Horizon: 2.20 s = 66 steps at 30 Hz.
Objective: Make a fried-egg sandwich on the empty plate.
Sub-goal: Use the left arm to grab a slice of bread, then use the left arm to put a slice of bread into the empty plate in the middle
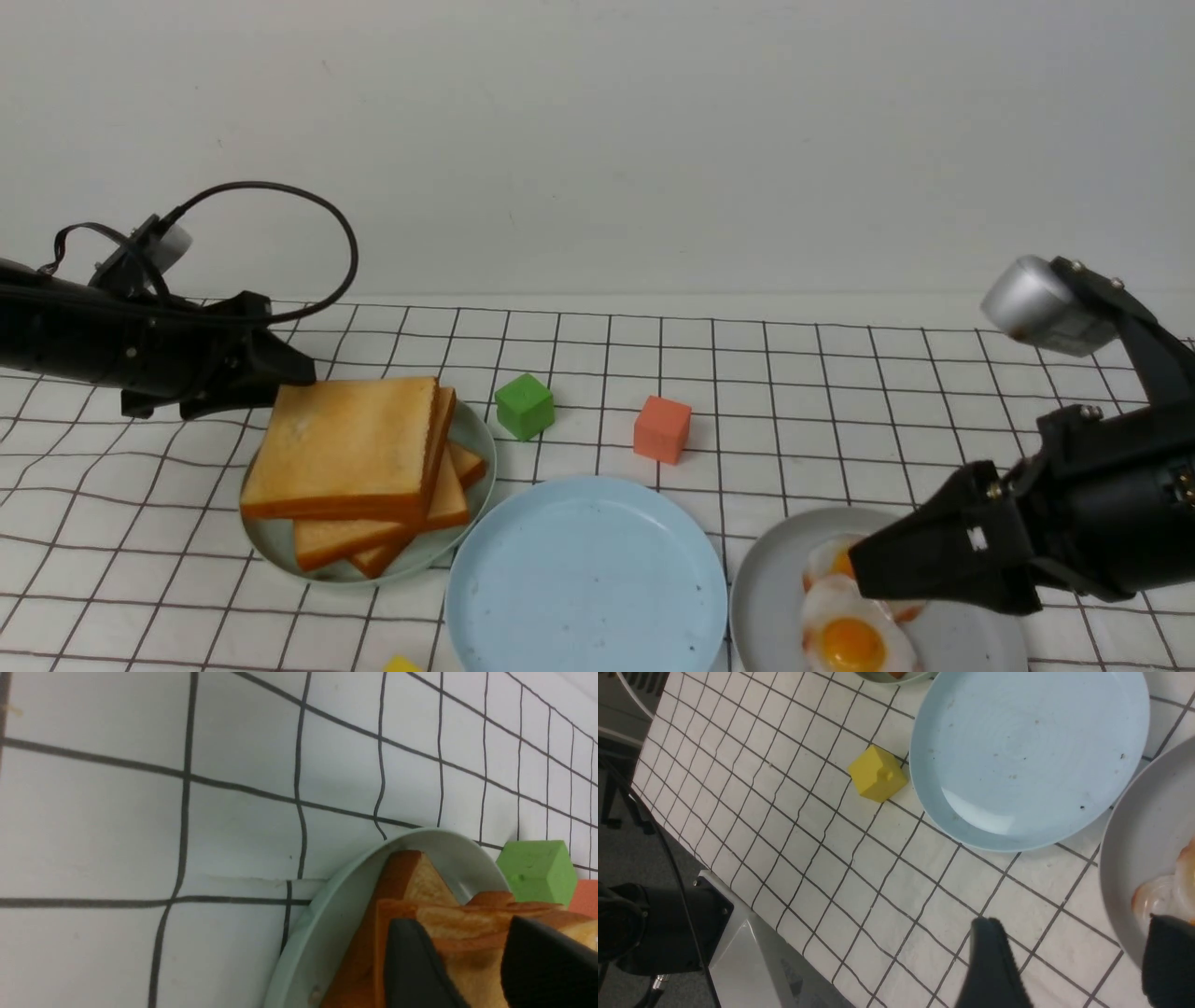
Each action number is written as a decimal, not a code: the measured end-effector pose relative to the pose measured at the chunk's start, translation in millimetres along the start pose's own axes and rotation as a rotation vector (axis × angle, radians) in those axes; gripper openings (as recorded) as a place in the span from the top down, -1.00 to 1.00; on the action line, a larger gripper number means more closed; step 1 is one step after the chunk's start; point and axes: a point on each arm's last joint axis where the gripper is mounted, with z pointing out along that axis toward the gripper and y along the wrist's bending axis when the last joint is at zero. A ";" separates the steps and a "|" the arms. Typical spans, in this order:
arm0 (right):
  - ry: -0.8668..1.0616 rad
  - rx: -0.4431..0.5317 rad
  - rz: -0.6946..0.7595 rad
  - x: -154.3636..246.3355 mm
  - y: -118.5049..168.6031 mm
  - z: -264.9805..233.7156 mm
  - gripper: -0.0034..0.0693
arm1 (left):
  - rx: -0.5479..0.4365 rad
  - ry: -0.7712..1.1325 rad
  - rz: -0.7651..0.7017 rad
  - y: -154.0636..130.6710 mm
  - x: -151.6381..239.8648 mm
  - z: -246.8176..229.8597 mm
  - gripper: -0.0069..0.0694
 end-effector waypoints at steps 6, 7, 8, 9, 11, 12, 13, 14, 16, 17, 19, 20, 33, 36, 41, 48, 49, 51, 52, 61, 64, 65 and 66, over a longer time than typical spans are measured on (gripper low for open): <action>-0.010 -0.013 0.010 -0.9 1.2 0.0 -0.31 | 0.008 0.016 -0.012 3.9 1.9 5.7 0.25; -0.010 -0.014 0.010 -0.9 1.3 0.0 -0.31 | 0.007 0.016 -0.012 4.0 1.9 5.7 0.25; -0.014 -0.017 0.014 -1.3 1.6 0.0 -0.31 | 0.008 0.016 -0.012 3.9 2.0 5.7 0.29; -0.015 -0.018 0.015 -1.4 1.7 0.0 -0.31 | 0.008 0.016 -0.012 3.9 2.0 5.7 0.32; -0.015 -0.018 0.015 -1.4 1.7 0.0 -0.31 | 0.008 0.016 -0.006 3.9 2.0 5.7 0.39; -0.015 -0.018 0.015 -1.4 1.7 0.0 -0.31 | 0.008 0.016 -0.004 3.9 2.0 5.7 0.40; -0.015 -0.019 0.015 -1.4 1.7 0.0 -0.31 | 0.010 0.019 0.012 3.7 2.2 5.7 0.49; -0.015 -0.019 0.015 -1.4 1.7 0.0 -0.31 | 0.014 0.022 0.027 3.4 2.5 5.7 0.56; -0.015 -0.019 0.015 -1.4 1.7 0.0 -0.31 | 0.019 0.027 0.044 2.9 3.0 5.6 0.65; -0.015 -0.019 0.015 -1.4 1.7 0.0 -0.31 | 0.023 0.030 0.056 2.6 3.3 5.6 0.74; -0.015 -0.019 0.015 -1.4 1.7 0.0 -0.31 | 0.025 0.029 0.064 1.9 3.1 4.9 0.77; -0.015 -0.019 0.015 -1.4 1.7 0.0 -0.31 | 0.025 0.027 0.066 1.3 2.8 4.2 0.77; -0.012 -0.021 0.015 -1.1 1.9 0.0 -0.31 | 0.091 -0.087 0.248 -66.1 -6.5 -71.6 0.77; -0.010 -0.022 0.013 -1.0 2.0 0.0 -0.31 | 0.133 -0.077 0.257 -77.8 -0.7 -81.7 0.77; -0.008 -0.023 0.013 -0.7 2.1 0.0 -0.31 | 0.254 -0.020 0.176 -94.9 42.4 -61.7 0.77; -0.006 -0.023 0.011 -0.6 2.1 0.0 -0.31 | 0.215 0.037 0.180 -103.6 93.6 -4.4 0.77; -0.006 -0.023 0.011 -0.5 2.1 0.0 -0.31 | 0.178 0.033 0.187 -104.4 97.7 5.6 0.77; -0.005 -0.021 0.009 -0.4 1.9 0.0 -0.31 | 0.155 0.036 0.190 -106.4 101.9 14.9 0.77; -0.002 -0.019 0.007 -0.2 1.7 0.0 -0.31 | 0.128 0.030 0.188 -106.4 103.7 21.2 0.77; 0.010 -0.005 -0.006 0.9 0.5 0.0 -0.31 | 0.040 0.048 0.165 -109.5 126.0 65.3 0.75; 0.013 -0.003 -0.008 1.2 0.2 0.0 -0.31 | 0.026 0.036 0.162 -110.0 125.8 66.2 0.67; 0.014 -0.003 -0.008 1.3 0.3 0.0 -0.31 | 0.026 0.036 0.163 -110.3 126.0 66.3 0.62; 0.014 -0.003 -0.008 1.3 0.3 0.0 -0.31 | 0.026 0.036 0.163 -110.3 126.0 66.3 0.61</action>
